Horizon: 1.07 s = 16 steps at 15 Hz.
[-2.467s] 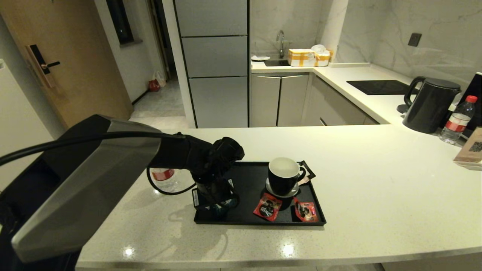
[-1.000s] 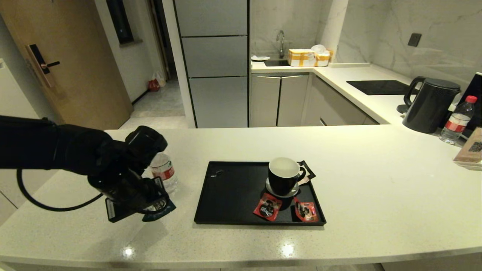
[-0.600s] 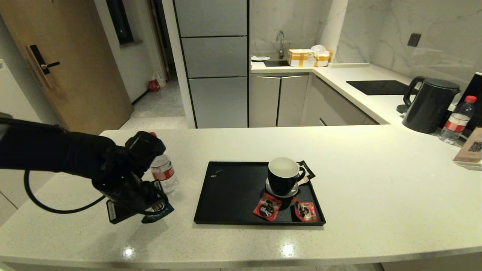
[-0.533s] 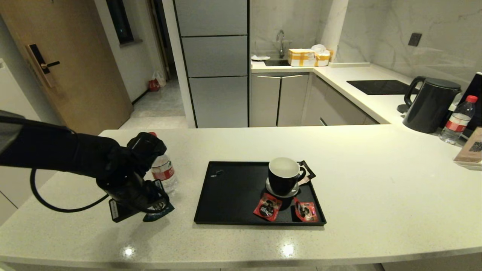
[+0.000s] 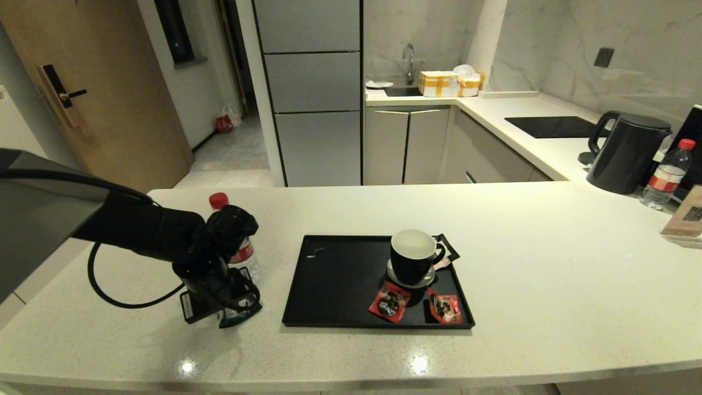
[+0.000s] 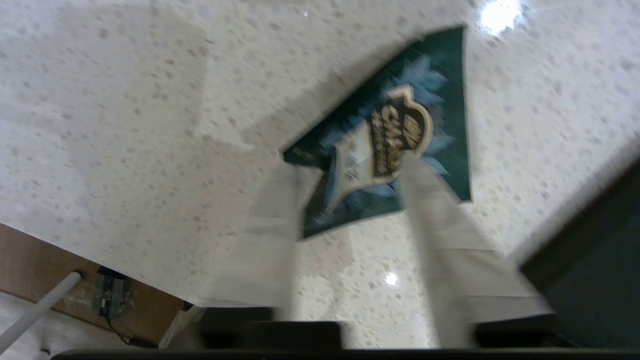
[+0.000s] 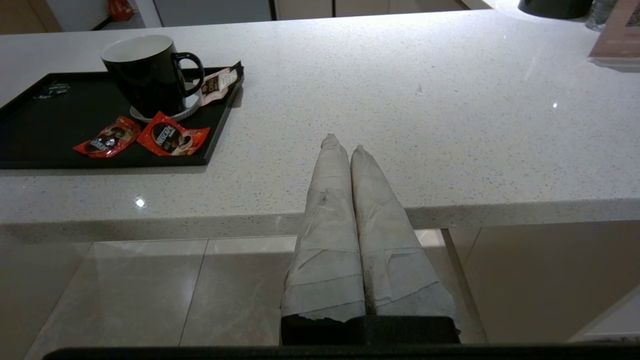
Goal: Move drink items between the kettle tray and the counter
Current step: Place it on the left, then return the tea bag to its original position
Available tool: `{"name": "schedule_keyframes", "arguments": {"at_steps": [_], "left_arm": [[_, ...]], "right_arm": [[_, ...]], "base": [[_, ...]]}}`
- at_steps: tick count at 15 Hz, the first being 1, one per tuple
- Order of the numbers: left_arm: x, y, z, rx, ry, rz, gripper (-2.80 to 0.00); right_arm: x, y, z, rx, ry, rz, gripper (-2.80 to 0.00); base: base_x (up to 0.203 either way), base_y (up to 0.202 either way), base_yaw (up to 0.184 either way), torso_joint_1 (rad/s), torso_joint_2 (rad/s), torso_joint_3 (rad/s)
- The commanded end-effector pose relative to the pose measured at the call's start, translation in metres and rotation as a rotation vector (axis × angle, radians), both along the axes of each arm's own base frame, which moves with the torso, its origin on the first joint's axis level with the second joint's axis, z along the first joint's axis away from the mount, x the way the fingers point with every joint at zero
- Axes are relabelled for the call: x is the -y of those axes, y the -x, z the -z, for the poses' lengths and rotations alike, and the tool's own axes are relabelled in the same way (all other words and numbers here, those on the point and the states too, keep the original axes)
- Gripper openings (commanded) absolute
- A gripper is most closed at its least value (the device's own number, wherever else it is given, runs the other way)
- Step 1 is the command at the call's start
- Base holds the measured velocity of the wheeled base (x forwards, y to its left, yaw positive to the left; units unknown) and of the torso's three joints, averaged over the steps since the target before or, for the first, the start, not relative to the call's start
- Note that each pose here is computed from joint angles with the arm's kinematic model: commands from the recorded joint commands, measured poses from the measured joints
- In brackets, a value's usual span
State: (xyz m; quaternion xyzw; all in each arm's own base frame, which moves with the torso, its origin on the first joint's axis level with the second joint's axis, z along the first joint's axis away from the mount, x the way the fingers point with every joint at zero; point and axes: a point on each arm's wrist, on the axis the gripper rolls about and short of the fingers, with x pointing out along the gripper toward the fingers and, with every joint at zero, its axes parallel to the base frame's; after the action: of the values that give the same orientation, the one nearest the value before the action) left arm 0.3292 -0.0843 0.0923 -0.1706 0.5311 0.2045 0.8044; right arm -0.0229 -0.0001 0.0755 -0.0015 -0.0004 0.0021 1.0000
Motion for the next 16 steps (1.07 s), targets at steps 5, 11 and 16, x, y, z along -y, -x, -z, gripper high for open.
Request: {"name": "schedule_keyframes", "arguments": {"at_steps": [5,11,16], "left_arm": [[-0.001,0.016,-0.035,0.084,0.026,0.012,0.00],[0.037,0.105,-0.111,0.277,0.083,0.323,0.00],[0.072,0.124,-0.105,0.251,0.075,0.516,0.00]], "right_arm": [[0.000,0.000,0.000,0.001,0.000,0.000,-2.80],[0.000,0.000,0.000,-0.001,0.000,0.000,-2.80],[0.000,0.000,0.000,-0.001,0.000,0.000,-2.80]], "base": [[0.000,0.000,0.000,0.000,0.00,0.000],[0.000,0.000,0.000,0.000,0.00,0.000],[0.000,0.000,0.000,0.000,0.00,0.000]]}}
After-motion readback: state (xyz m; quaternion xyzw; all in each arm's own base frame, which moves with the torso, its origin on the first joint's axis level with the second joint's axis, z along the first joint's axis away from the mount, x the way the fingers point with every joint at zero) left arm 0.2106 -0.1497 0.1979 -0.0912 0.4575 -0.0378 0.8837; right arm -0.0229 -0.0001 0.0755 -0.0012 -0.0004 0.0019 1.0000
